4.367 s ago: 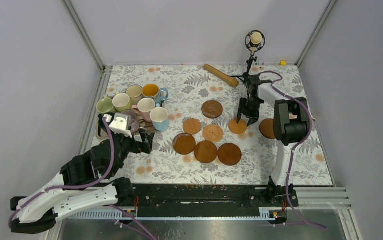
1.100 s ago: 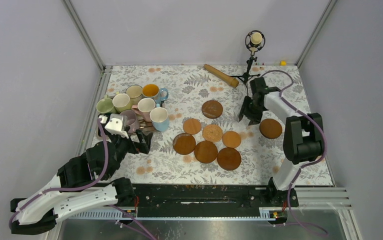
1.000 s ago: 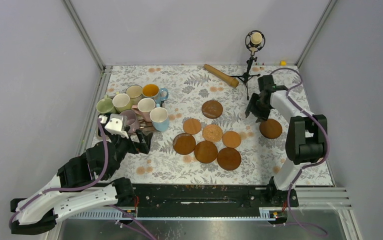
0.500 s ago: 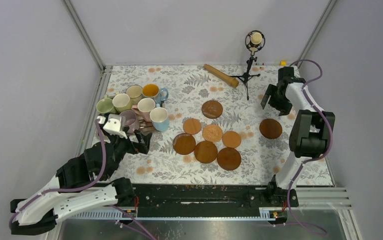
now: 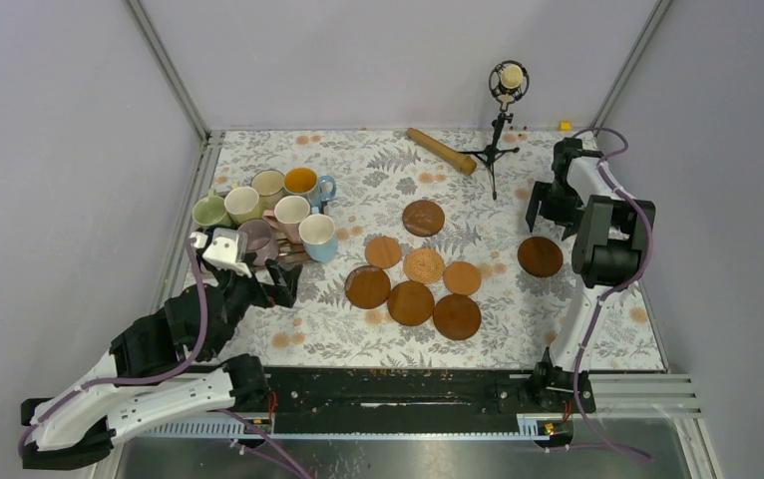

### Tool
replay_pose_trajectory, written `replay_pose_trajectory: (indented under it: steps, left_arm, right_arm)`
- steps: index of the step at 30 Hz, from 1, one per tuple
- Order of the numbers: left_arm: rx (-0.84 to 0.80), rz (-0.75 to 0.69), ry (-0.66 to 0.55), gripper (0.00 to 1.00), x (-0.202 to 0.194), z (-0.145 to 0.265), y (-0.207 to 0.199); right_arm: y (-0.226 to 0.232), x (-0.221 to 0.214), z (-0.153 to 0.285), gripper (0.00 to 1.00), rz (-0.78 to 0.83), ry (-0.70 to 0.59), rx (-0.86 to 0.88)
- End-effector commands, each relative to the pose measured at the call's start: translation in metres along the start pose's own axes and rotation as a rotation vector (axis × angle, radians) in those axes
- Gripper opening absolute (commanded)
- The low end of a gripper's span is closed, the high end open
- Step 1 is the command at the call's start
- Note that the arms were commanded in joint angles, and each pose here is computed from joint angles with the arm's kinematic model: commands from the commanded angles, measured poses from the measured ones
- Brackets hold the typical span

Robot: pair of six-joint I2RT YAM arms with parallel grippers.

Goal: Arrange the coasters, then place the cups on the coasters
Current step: Move the coaster to the center of the board.

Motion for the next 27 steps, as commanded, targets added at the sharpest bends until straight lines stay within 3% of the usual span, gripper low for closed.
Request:
replay_pose_trajectory:
  steps: [1,27]
  left_arm:
    - [-0.005,0.006,-0.023,0.99,0.005,-0.003,-0.003]
    - [-0.008,0.022,-0.032,0.99,0.006,-0.001,-0.002]
  right_arm:
    - [-0.006,-0.002,0.002,0.82,0.066,0.04,-0.031]
    - [-0.005,-0.048,0.01,0.68,0.074,0.224,0.052]
Point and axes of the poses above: each gripper's point midway between its finger pads, its own z axis back along the fingers, its own y axis along the line the jaws close on, x = y × z, the point moved 6 cm from there along z, back along the fingers, and after that the axes turned 5 degrees about -z, right-handed, at the moved point
